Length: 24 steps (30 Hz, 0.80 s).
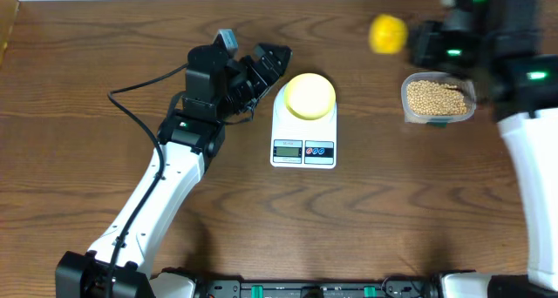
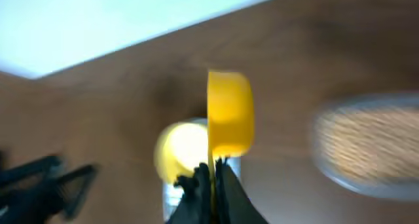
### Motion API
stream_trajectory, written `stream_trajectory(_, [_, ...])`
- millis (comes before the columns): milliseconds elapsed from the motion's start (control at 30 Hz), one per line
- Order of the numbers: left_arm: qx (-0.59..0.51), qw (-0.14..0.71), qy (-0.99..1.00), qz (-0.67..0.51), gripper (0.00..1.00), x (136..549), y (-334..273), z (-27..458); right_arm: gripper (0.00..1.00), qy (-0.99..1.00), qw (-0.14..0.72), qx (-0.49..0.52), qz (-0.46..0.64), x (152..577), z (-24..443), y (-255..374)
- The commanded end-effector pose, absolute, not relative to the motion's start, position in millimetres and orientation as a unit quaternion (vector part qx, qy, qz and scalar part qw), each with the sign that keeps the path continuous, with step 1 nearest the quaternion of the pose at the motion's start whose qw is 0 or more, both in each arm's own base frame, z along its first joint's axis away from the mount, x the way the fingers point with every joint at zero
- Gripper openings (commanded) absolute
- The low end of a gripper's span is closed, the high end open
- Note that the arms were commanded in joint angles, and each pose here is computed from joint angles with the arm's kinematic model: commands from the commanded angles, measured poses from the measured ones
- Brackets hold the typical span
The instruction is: Scoop item into bowl and weigh 50g on scale
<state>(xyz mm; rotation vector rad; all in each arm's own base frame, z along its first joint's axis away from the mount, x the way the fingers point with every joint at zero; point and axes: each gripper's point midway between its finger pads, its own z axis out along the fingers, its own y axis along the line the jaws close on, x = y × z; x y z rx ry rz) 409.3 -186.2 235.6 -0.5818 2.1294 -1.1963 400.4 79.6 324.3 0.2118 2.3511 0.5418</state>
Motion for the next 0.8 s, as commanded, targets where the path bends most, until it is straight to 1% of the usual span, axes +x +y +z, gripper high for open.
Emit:
stream_trajectory(0, [-0.186, 0.323, 0.823, -0.428, 0.93, 406.9, -183.4, 230.3, 0.01, 0.926, 0.337, 0.135, 0.107, 387.1, 312.6, 3.2])
stream_trajectory(67, [-0.168, 0.325, 0.833, -0.414, 0.93, 404.4, -182.7, 225.4, 0.01, 0.938, 0.296, 0.16, 0.086, 375.1, 293.9, -24.3])
stream_trajectory(167, [-0.142, 0.329, 0.845, -0.397, 0.93, 401.3, -181.8, 219.5, 0.01, 0.954, 0.235, 0.174, 0.069, 364.6, 264.4, -47.2])
stream_trajectory(333, [-0.114, 0.335, 0.854, -0.382, 0.93, 398.9, -181.2, 215.6, 0.01, 0.976, 0.161, 0.134, 0.06, 371.0, 217.9, -53.8])
stream_trajectory(600, [-0.118, 0.317, 0.864, -0.372, 0.93, 393.0, -179.4, 206.0, 0.01, 0.989, 0.12, 0.065, 0.065, 405.2, 156.4, -54.8])
stream_trajectory(767, [-0.12, 0.312, 0.867, -0.37, 0.93, 391.3, -179.0, 203.3, 0.01, 0.988, 0.12, 0.034, 0.089, 419.8, 140.3, -40.2])
